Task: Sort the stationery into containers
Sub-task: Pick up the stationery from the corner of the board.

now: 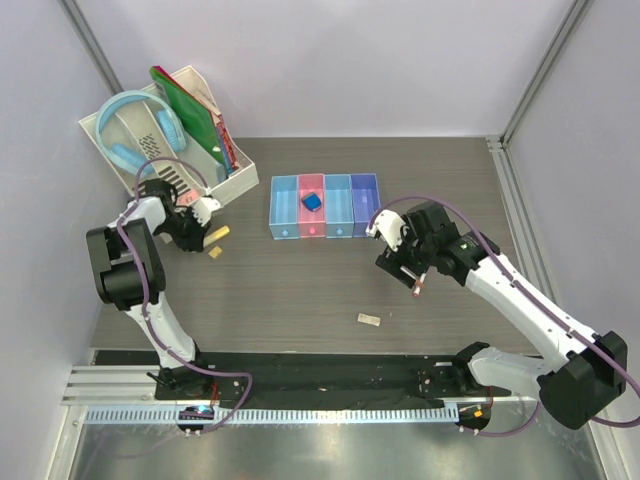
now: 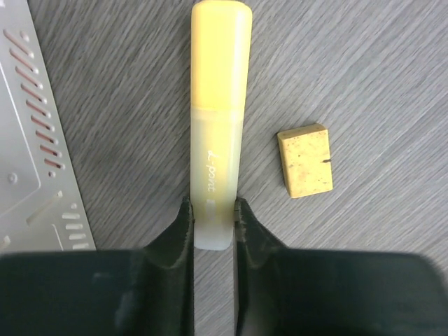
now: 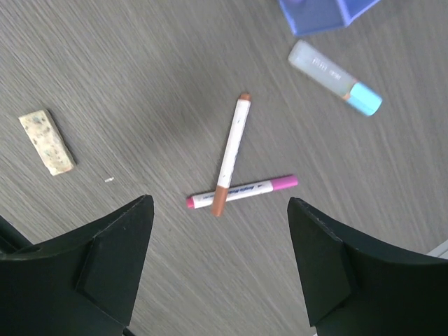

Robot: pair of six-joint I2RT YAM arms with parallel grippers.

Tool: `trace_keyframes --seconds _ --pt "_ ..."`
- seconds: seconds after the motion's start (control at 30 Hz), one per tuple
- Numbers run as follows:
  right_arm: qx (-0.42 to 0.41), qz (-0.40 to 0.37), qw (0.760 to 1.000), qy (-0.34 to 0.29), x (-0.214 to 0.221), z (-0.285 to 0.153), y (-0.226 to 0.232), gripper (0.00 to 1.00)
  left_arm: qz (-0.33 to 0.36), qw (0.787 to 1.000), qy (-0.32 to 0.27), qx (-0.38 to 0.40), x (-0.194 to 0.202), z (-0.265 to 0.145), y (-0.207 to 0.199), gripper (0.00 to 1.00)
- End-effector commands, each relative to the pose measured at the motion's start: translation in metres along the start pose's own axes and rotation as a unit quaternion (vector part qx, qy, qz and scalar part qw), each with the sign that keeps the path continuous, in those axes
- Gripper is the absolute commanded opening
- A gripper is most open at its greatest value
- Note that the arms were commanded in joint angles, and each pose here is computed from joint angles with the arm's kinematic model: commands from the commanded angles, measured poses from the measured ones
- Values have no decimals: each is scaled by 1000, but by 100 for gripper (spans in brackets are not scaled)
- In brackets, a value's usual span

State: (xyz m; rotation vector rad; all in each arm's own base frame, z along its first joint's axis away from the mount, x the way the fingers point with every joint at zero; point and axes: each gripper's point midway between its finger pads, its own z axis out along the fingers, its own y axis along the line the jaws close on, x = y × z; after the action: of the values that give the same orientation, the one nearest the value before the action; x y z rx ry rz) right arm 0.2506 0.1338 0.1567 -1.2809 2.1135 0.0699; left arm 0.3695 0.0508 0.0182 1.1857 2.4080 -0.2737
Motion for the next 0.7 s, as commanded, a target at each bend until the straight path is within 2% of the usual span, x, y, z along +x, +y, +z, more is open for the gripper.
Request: trace_keyframes --seconds 0.0,0.2,0.3,0.67 --pt "28 28 999 -2 4 12 -7 82 -18 997 9 71 13 14 -29 0" --pt "42 56 997 13 15 25 -22 83 -17 997 17 79 18 15 -34 0" --pt "53 79 995 15 20 29 -35 83 -15 997 1 73 8 2 -36 0" --pt "56 113 992 29 29 51 -46 83 -28 984 -161 76 -95 -76 -60 0"
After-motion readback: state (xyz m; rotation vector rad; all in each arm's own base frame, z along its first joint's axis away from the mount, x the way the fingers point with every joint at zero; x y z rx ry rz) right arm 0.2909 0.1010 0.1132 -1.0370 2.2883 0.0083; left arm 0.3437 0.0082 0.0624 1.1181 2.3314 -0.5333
